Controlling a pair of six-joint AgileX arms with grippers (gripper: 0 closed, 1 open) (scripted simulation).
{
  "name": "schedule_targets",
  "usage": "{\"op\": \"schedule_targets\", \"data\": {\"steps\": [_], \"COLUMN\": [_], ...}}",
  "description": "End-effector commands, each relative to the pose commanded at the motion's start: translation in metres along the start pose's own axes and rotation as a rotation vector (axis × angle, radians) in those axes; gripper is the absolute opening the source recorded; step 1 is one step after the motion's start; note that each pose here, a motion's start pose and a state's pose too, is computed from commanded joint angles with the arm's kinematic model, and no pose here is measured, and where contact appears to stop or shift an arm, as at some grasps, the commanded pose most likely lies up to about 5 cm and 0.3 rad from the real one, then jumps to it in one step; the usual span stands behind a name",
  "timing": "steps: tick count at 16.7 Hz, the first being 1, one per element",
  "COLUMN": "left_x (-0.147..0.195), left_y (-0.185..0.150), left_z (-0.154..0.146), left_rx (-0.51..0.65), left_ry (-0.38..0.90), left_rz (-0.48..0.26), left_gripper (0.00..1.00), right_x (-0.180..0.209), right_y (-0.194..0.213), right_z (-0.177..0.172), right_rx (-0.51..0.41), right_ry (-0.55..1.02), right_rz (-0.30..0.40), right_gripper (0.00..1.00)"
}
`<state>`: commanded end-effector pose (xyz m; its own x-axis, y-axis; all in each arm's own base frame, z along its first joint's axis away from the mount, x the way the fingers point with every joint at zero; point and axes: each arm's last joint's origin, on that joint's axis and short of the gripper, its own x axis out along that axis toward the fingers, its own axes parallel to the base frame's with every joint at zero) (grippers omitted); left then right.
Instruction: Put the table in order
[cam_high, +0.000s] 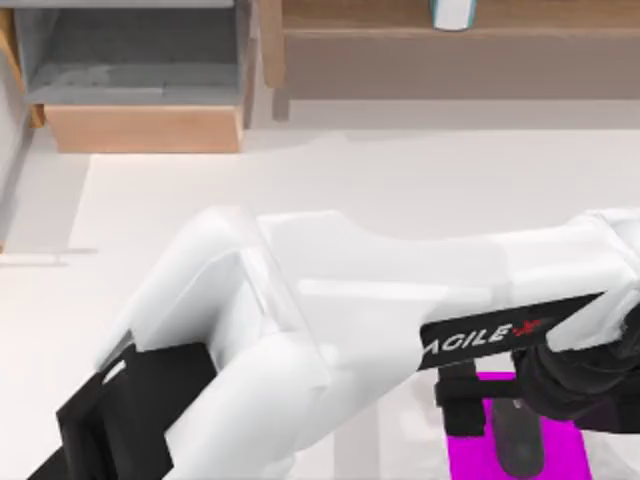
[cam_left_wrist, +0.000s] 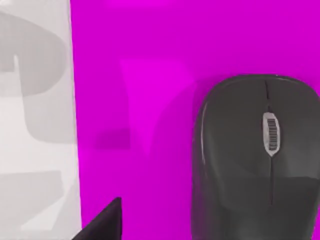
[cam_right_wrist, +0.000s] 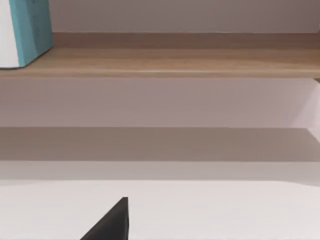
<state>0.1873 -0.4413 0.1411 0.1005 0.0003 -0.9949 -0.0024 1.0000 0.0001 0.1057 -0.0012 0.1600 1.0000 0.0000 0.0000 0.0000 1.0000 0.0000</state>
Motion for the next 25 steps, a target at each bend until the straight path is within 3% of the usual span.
{"op": "schedule_targets", "data": {"steps": [4,7,13,16,19,22,25], "left_x": [-0.002,-0.013,-0.037,-0.042,-0.039,-0.027,-0.012], "left_y": [-0.001,-0.004,-0.012,-0.004,0.024,0.079,0.158], "left_z": [-0.001,0.000,0.028,0.059,0.098,0.141,0.178], "left_rx": [0.009,0.075,0.324,0.479,0.644,0.801,0.939], "left_ry": [-0.001,-0.017,-0.159,-0.332,-0.568,-0.838,-1.134], "left_rz": [-0.010,-0.104,-0.492,-0.698,-0.824,-0.832,-0.705], "left_gripper": [1.00,1.00,1.00,1.00,1.00,1.00,1.00], "right_x": [0.000,0.000,0.000,0.000,0.000,0.000,0.000], "right_y": [0.000,0.000,0.000,0.000,0.000,0.000,0.000], "right_z": [0.000,0.000,0.000,0.000,0.000,0.000,0.000], "right_rx": [0.000,0.000,0.000,0.000,0.000,0.000,0.000], "right_ry": [0.000,0.000,0.000,0.000,0.000,0.000,0.000], "right_rz": [0.000,0.000,0.000,0.000,0.000,0.000,0.000], "right_gripper": [1.00,1.00,1.00,1.00,1.00,1.00,1.00]}}
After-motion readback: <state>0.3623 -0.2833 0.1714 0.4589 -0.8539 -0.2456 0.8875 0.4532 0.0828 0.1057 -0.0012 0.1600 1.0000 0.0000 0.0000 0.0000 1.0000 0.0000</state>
